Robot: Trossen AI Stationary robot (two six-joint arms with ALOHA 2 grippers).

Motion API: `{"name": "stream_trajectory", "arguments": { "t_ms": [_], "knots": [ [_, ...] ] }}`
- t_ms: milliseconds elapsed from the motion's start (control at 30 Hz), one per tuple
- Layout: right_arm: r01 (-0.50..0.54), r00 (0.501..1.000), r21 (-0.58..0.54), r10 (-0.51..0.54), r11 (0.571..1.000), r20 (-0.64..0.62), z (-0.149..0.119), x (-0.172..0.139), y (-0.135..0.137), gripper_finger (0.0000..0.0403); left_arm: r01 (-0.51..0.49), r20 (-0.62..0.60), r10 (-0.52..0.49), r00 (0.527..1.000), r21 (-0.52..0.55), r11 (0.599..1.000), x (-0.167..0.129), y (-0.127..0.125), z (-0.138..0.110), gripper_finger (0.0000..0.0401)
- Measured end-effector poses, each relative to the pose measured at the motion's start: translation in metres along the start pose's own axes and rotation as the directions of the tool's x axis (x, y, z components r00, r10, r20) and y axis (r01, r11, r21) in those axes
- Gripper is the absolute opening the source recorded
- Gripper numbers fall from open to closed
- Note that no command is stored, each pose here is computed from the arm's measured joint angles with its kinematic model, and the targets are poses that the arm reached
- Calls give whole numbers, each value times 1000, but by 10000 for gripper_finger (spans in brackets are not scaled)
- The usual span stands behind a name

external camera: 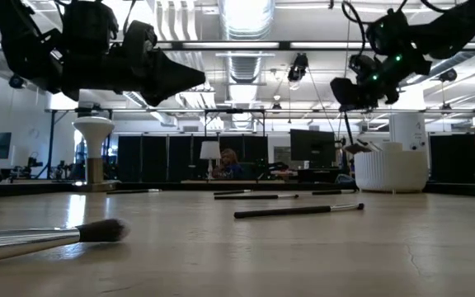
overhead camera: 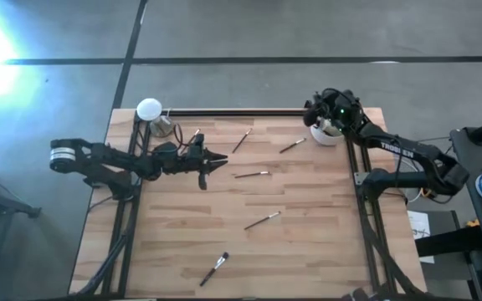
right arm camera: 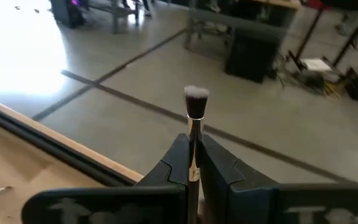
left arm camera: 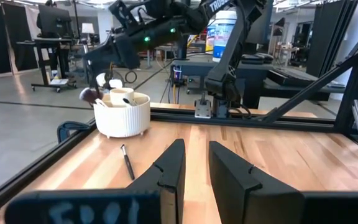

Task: Put items in baskets/containers
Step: Put the black eyeshadow brush into the white organizer

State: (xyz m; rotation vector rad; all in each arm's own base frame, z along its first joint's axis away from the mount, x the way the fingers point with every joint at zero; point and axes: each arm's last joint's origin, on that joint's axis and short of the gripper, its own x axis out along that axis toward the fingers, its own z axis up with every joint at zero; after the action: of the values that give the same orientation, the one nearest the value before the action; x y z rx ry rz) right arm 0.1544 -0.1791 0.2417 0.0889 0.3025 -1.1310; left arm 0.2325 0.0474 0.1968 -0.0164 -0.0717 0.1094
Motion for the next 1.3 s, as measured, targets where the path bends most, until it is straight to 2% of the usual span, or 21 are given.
{"name": "stream_trajectory", "arguments": {
  "t_ms": [400,600,733,1000,1300],
  "knots": [
    [74,994,115,-64,991,-84,-28,3,-16,13,0,-10,0,1000,-3,1000,0,0,-1,66],
    [34,993,139,-17,990,-120,-39,3,-15,13,0,-11,0,1000,-4,1000,0,0,-1,66],
    [0,992,147,19,989,-125,-40,3,-14,13,0,-11,0,1000,-4,1000,0,0,-1,66],
    [13,978,146,18,989,-208,-47,1,-14,23,-1,-12,1,1000,-4,1000,0,0,-1,66],
    [21,982,154,9,988,-191,-45,2,-15,28,-1,-12,1,1000,-4,1000,0,0,-1,66]
  ]
}}
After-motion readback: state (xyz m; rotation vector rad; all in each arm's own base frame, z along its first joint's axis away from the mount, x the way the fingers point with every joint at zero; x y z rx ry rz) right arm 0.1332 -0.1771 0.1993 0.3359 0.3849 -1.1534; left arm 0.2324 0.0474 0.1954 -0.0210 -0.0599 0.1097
